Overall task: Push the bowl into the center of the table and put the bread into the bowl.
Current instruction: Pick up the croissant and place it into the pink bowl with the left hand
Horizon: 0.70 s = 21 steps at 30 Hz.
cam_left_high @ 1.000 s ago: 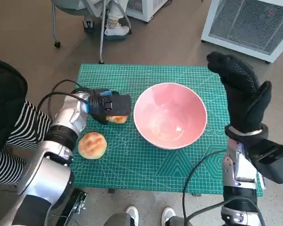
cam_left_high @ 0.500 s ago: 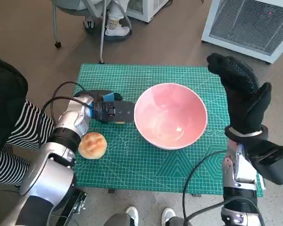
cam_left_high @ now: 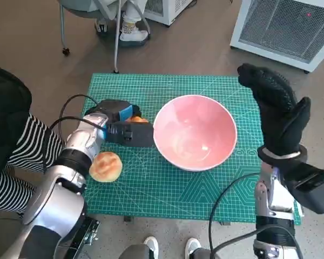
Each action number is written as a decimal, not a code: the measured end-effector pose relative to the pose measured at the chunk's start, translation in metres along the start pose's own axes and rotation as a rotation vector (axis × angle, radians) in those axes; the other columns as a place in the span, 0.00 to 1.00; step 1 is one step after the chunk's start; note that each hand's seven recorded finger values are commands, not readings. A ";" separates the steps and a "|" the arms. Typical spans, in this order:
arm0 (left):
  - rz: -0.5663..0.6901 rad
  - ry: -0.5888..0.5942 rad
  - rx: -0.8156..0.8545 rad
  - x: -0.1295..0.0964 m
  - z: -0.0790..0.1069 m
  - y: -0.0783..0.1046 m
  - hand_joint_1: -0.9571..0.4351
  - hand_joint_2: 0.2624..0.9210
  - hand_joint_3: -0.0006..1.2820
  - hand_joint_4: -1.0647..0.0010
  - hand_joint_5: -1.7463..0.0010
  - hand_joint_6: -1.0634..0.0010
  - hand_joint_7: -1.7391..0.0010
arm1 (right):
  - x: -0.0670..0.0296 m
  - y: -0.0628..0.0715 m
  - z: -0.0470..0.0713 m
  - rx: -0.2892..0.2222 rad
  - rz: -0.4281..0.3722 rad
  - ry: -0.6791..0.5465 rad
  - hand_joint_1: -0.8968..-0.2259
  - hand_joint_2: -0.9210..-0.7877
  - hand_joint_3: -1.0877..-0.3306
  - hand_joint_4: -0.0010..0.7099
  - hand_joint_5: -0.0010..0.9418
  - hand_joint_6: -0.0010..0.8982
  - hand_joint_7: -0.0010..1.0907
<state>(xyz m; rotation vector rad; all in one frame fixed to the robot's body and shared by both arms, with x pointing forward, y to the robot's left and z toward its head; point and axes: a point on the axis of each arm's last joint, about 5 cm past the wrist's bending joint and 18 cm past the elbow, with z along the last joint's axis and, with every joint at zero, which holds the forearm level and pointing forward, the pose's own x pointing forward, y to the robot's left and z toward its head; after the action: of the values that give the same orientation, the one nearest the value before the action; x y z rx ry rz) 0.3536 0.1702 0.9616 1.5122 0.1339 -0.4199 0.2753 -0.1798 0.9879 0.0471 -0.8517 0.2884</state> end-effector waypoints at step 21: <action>0.296 -0.172 -0.146 -0.018 -0.015 0.053 0.95 1.00 0.08 0.39 0.28 0.44 0.57 | -0.0018 -0.001 0.001 -0.001 -0.002 0.001 0.30 0.00 0.49 0.30 0.00 0.15 0.35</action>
<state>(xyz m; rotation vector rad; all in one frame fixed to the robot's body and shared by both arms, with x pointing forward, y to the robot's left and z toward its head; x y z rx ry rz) 0.3578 0.1886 1.0169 1.3199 -0.1899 -0.2934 0.2737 -0.1811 0.9872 0.0466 -0.8513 0.2858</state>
